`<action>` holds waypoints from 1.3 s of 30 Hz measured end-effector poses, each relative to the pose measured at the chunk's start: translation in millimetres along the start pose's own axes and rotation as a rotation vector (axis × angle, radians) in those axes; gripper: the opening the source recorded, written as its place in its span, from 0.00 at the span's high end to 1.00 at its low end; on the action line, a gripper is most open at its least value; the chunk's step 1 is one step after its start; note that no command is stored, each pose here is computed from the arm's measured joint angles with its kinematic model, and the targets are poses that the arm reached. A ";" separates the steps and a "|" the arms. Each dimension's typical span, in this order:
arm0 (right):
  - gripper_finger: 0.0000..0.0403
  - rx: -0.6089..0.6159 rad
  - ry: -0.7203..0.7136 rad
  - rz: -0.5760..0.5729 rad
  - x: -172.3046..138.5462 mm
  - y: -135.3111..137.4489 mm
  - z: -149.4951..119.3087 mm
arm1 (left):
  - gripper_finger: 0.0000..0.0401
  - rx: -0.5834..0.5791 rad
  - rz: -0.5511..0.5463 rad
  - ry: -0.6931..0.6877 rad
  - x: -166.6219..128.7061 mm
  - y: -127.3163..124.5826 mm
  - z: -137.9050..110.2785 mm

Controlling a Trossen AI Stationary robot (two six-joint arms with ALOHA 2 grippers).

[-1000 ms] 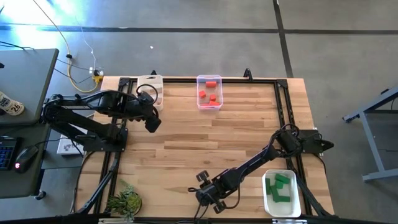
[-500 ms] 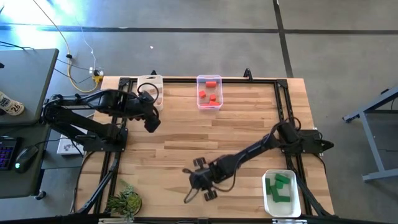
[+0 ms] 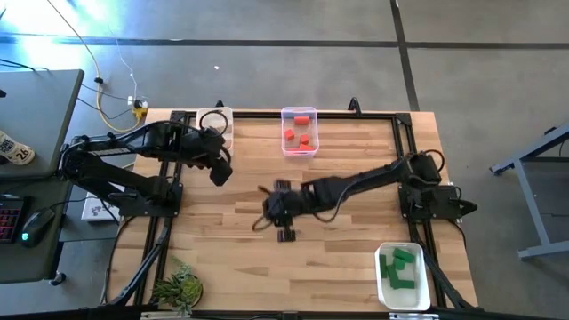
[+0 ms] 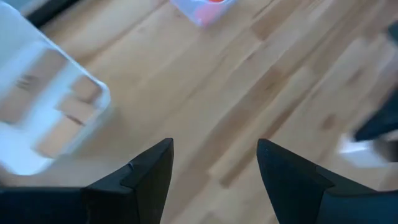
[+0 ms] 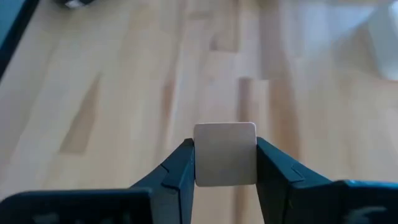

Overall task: Sort & place blocks by color
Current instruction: Put the brown block into the top white bin

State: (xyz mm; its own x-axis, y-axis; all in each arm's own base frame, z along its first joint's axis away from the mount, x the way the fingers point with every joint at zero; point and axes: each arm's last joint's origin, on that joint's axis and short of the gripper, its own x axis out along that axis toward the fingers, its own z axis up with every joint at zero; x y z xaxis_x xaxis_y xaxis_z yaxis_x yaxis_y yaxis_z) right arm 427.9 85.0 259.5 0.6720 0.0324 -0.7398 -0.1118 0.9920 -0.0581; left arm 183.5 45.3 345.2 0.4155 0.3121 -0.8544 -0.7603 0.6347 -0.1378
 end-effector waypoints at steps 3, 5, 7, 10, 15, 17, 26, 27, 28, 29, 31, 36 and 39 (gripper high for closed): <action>0.75 -0.010 -0.041 -0.063 -11.2 -18.9 6.3 | 0.46 -0.088 -0.063 -0.014 0.8 -0.3 6.2; 0.75 -0.024 -0.068 -0.112 -18.0 -30.4 10.1 | 0.46 -0.137 -0.099 -0.035 1.3 -0.3 11.4; 0.74 -0.042 -0.083 -0.158 -21.9 -39.9 12.2 | 0.46 -0.161 -0.130 -0.063 1.6 0.2 16.7; 0.74 -0.071 -0.094 -0.232 -26.3 -52.0 14.3 | 0.46 -0.192 -0.162 -0.092 1.9 2.4 23.4; 0.74 -0.136 -0.111 -0.346 -29.0 -64.6 17.9 | 0.46 -0.244 -0.188 -0.134 3.4 6.2 32.7; 0.74 -0.162 -0.122 -0.392 -29.8 -68.0 20.0 | 0.46 -0.265 -0.192 -0.148 5.6 6.3 36.3; 0.74 -0.211 -0.161 -0.574 -34.0 -81.5 28.1 | 0.46 -0.252 -0.236 -0.143 20.5 2.7 49.4; 0.74 -0.208 -0.163 -0.578 -34.2 -83.1 28.3 | 0.46 -0.251 -0.242 -0.138 22.6 2.1 50.6; 0.74 -0.205 -0.161 -0.585 -34.3 -85.2 28.0 | 0.46 -0.252 -0.248 -0.136 24.8 1.5 52.1; 0.74 -0.202 -0.154 -0.595 -34.4 -87.0 27.5 | 0.46 -0.252 -0.258 -0.140 26.3 0.2 53.8; 0.74 -0.196 -0.146 -0.617 -34.7 -89.2 27.0 | 0.46 -0.250 -0.279 -0.135 28.4 -1.7 55.4; 0.74 -0.218 -0.131 -0.642 -35.1 -90.5 26.9 | 0.46 -0.261 -0.306 -0.163 27.5 -3.4 58.7; 0.74 -0.237 -0.127 -0.643 -35.1 -89.5 27.1 | 0.46 -0.298 -0.278 -0.183 27.5 -2.5 59.4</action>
State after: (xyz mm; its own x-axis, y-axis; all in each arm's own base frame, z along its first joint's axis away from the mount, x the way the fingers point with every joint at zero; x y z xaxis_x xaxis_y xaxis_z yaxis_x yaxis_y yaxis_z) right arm 434.1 -1.6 308.8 0.7373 -0.5240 -0.4264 0.1900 0.7666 -0.6134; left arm 226.5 94.2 351.8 0.6859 0.2953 -0.6651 -0.7065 0.4891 -0.5115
